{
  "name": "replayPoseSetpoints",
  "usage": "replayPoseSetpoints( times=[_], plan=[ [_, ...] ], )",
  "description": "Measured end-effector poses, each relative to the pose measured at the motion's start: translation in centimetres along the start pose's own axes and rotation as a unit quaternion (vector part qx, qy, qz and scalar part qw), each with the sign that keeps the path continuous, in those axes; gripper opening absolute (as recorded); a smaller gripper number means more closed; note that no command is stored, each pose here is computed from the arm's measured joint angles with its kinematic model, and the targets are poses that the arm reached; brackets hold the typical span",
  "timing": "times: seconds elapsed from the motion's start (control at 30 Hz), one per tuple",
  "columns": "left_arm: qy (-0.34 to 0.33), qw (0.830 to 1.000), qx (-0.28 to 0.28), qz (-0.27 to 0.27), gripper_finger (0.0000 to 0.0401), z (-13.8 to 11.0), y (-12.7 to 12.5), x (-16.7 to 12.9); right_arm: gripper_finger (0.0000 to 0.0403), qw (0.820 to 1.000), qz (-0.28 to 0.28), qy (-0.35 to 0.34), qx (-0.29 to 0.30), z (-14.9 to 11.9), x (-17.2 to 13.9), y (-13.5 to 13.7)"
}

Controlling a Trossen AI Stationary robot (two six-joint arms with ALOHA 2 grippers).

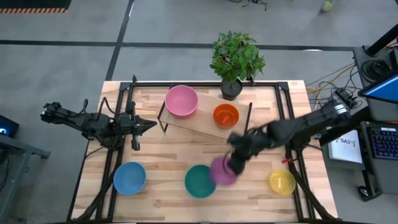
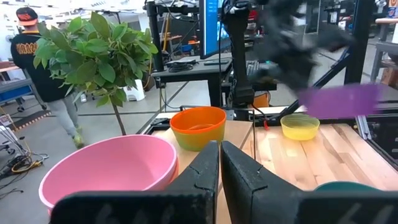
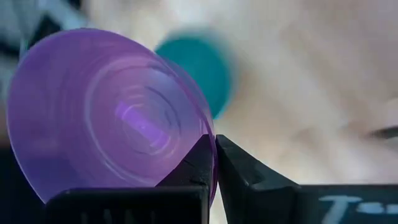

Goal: Place and stack bowls onto a shelf
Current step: Stack the violet bowl on top of the light orange bowl on the shelf

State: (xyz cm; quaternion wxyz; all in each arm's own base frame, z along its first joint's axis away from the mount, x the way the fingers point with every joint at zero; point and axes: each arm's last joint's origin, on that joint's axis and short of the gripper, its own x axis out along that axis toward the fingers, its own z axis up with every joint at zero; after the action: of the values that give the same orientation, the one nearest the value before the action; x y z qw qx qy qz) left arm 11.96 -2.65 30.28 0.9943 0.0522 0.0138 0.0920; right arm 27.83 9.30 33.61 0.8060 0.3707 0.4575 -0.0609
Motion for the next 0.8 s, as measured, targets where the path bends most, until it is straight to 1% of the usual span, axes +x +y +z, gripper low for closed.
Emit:
replayPoseSetpoints(
  times=[0.1,0.2,0.3,0.37,0.5,0.57,0.67,0.8],
  plan=[
    [-0.001,1.0,-0.001,0.0,0.0,0.0,0.0,0.0,0.0009,0.997,-0.023,-0.064,0.02,1.8,-2.6,-1.9],
    [-0.001,1.0,0.0,0.0,0.0,0.0,0.0,0.0,0.0009,0.994,-0.027,-0.104,0.036,3.4,-4.7,-3.6],
    [-0.001,1.0,0.002,0.0,0.0,0.0,0.0,0.0,0.0009,0.987,-0.044,-0.14,0.07,4.8,-6.1,-5.3],
    [-0.001,1.0,0.002,0.0,0.0,0.0,0.0,0.0,0.0009,0.983,-0.067,-0.145,0.095,5.4,-6.8,-6.6],
    [-0.001,1.0,0.008,-0.003,0.0,0.0,0.0,0.0,0.0009,0.97,-0.132,-0.13,0.156,6.3,-7.9,-9.3],
    [-0.001,1.0,0.009,-0.003,0.0,0.0,0.0,0.0,0.0009,0.964,-0.158,-0.123,0.173,6.7,-8.4,-10.4],
    [0.0,1.0,0.009,-0.002,0.0,0.0,0.0,0.0,0.0009,0.96,-0.172,-0.129,0.182,7.6,-9.0,-11.3],
    [0.001,1.0,0.01,-0.003,0.0,0.0,0.0,0.0,0.0009,0.959,-0.173,-0.134,0.179,8.6,-9.5,-11.7]
  ],
)
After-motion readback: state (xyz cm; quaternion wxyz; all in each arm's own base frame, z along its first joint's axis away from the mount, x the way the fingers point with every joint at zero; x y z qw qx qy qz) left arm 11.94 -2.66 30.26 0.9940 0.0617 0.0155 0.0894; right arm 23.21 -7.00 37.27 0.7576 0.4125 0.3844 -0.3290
